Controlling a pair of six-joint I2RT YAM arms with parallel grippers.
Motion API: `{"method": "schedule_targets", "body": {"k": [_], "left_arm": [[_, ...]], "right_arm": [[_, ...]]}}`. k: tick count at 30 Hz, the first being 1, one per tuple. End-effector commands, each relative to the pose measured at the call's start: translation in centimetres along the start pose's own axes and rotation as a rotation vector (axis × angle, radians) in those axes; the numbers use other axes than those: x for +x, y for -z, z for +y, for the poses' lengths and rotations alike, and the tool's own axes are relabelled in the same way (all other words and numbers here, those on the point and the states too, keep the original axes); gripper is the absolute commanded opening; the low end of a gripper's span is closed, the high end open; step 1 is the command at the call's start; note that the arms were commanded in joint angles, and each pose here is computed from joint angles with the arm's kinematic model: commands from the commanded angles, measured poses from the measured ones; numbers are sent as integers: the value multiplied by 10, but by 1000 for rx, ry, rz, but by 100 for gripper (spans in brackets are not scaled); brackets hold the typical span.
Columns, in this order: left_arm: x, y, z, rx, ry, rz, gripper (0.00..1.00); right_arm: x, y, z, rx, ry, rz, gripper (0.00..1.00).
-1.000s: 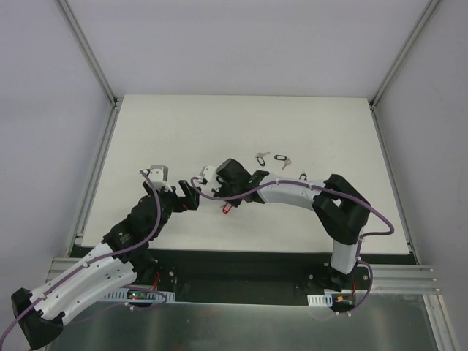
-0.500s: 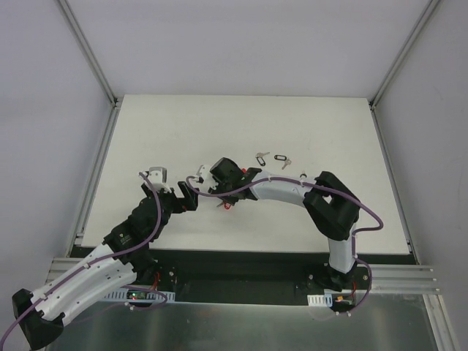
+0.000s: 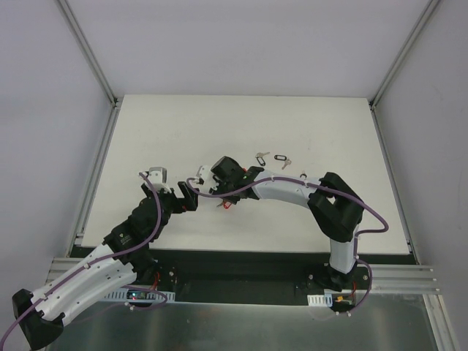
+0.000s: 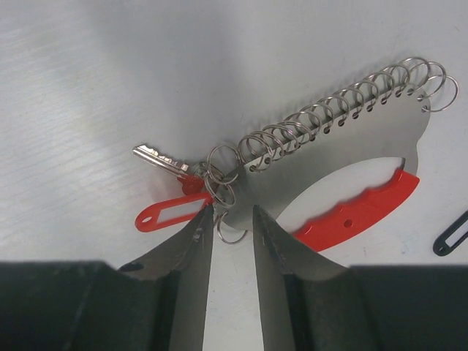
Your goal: Put the keys on the keyring
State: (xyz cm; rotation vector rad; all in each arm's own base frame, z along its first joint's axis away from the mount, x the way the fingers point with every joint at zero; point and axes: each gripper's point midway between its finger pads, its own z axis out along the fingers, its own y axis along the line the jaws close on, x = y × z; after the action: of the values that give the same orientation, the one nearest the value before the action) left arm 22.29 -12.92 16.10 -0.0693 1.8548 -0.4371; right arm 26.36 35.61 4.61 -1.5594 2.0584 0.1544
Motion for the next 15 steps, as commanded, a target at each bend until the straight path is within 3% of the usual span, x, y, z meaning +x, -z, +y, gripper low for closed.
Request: {"method": "schedule_targets", "body": {"k": [1,15], "left_arm": [[-3,-1,8,-37,1,-18,95],[2,-2,11,-51,-9,-6,95]], "right_arm": [[-28,19,-2,-35,69,-80,31],[-31,9,11,-122,119,-70,29]]}}
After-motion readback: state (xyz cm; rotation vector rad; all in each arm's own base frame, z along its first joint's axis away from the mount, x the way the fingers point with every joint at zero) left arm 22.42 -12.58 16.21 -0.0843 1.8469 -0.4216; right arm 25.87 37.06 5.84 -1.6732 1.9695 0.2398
